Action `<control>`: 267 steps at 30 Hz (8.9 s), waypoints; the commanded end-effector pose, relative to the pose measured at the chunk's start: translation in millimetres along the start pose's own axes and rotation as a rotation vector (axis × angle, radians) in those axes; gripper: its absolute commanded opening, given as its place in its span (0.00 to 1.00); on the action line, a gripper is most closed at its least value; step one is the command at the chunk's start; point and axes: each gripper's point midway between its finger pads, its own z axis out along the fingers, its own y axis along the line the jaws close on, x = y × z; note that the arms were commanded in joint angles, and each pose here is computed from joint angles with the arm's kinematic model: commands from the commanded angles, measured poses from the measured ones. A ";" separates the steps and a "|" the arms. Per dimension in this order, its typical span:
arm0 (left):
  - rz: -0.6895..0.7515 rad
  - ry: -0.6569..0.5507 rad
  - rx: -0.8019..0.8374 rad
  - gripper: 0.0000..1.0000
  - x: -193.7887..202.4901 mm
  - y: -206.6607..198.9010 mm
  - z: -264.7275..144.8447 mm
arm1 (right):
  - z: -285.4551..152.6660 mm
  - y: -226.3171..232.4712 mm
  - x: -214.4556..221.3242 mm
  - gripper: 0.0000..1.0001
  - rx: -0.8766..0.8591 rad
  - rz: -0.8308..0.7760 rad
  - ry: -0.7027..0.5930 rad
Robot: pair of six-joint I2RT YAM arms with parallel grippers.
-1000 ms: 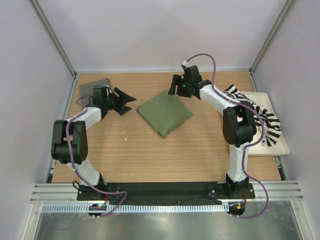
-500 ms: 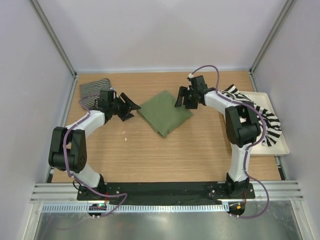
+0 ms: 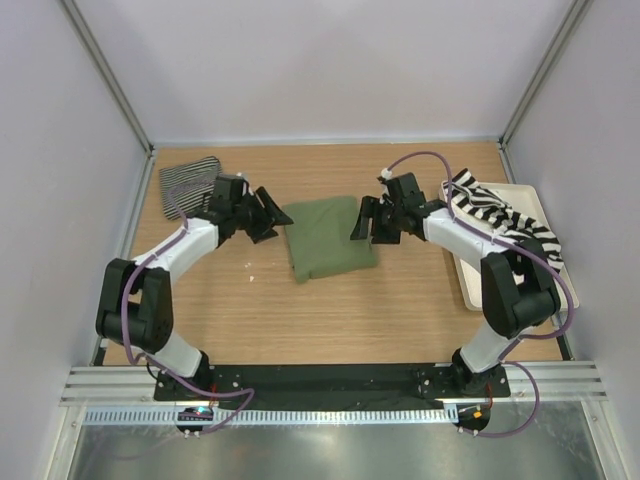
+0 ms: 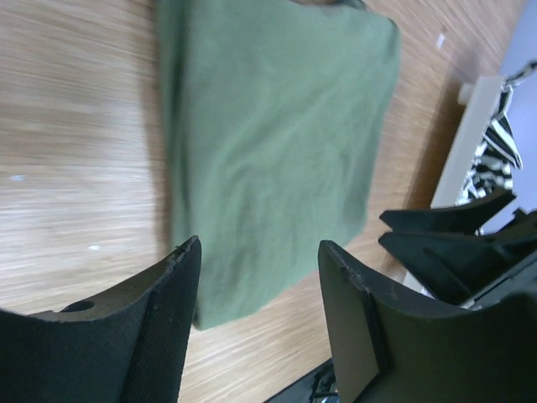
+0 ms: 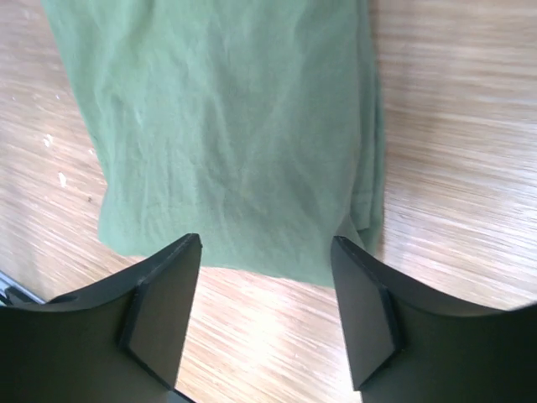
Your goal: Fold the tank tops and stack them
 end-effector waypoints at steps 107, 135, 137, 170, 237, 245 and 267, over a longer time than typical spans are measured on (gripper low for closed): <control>-0.085 -0.228 -0.205 0.71 12.2 78.2 -165.3 | 59.0 222.9 67.8 0.69 -0.401 0.117 -0.044; -0.012 -0.228 -0.218 0.68 9.4 91.2 -185.9 | 107.9 201.3 113.0 0.02 -0.208 0.100 -0.037; -0.010 -0.229 -0.216 0.68 9.5 90.0 -184.8 | 93.0 185.1 124.9 0.01 -0.193 0.068 0.009; -0.257 -0.244 -0.405 0.61 63.8 183.1 -88.9 | 81.6 146.7 154.2 0.52 -0.171 -0.043 0.166; 0.047 -0.260 -0.044 0.00 -17.0 -54.5 -11.1 | -28.3 101.4 -54.3 0.01 -0.090 -0.066 -0.139; 0.052 -0.172 -0.057 0.00 13.7 -61.7 24.3 | -27.0 47.9 -45.0 0.01 -0.063 0.016 -0.091; 0.107 -0.118 -0.142 0.71 63.5 -27.7 36.4 | -22.1 9.8 -24.1 0.61 -0.078 0.081 -0.031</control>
